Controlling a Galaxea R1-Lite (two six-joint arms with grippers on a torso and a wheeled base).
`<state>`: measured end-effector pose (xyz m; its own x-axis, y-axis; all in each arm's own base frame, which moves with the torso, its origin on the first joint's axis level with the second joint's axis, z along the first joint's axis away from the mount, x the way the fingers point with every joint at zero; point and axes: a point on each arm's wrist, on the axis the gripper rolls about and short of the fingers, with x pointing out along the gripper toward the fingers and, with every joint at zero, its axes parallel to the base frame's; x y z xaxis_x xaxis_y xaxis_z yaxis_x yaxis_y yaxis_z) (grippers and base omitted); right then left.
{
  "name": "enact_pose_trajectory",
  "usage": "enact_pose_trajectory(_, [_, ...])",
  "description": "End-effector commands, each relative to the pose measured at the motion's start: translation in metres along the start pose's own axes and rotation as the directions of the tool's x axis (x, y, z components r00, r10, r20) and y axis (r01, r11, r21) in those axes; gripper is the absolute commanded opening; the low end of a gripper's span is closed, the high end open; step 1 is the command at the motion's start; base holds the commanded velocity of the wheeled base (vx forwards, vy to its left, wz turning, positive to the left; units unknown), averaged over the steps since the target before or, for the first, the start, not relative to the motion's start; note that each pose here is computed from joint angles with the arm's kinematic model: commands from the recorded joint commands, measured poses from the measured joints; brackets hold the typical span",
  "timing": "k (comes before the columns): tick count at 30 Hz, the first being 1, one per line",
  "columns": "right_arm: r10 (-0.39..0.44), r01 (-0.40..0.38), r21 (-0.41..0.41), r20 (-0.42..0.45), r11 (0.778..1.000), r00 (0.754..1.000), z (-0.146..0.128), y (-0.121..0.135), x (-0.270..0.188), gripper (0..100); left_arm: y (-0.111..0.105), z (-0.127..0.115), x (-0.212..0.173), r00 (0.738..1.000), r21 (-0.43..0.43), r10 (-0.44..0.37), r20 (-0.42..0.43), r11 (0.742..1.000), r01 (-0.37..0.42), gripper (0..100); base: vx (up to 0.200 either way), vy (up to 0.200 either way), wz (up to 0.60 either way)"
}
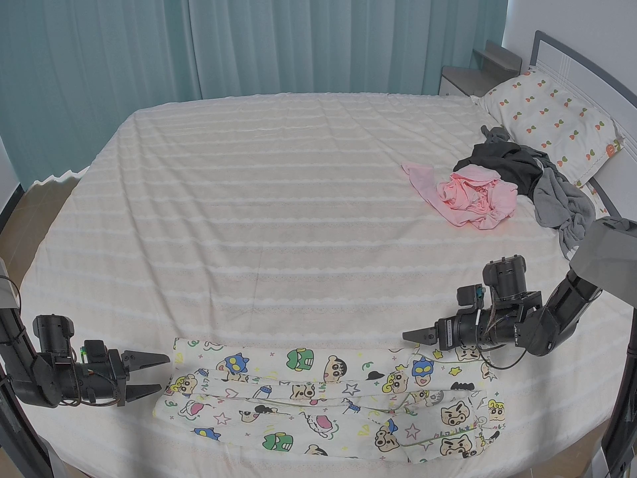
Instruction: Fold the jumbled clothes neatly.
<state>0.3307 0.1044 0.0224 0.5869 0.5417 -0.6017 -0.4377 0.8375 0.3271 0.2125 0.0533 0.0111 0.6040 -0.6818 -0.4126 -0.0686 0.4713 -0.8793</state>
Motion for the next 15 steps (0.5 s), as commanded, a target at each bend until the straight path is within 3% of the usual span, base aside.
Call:
enact_pose_trajectory(1, [0.011,-0.011,-0.018,-0.035,1.0,0.999,-0.004,0.005,0.011,100,0.0,0.0,0.0,1.0,-0.001,0.0,0.0,1.0,0.0,100,0.0,0.0,0.0])
enact_pose_trajectory(7, [-0.044,0.042,-0.049,-0.046,0.998,0.998,-0.008,0.001,0.014,100,0.0,0.0,0.0,1.0,-0.001,0.0,0.0,1.0,0.0,100,0.0,0.0,0.0])
enact_pose_trajectory(15, [-0.047,0.043,-0.05,-0.068,0.998,0.997,-0.014,0.0,0.018,100,0.001,-0.003,-0.001,1.0,0.023,-0.006,0.014,1.0,0.006,100,0.0,0.0,0.0])
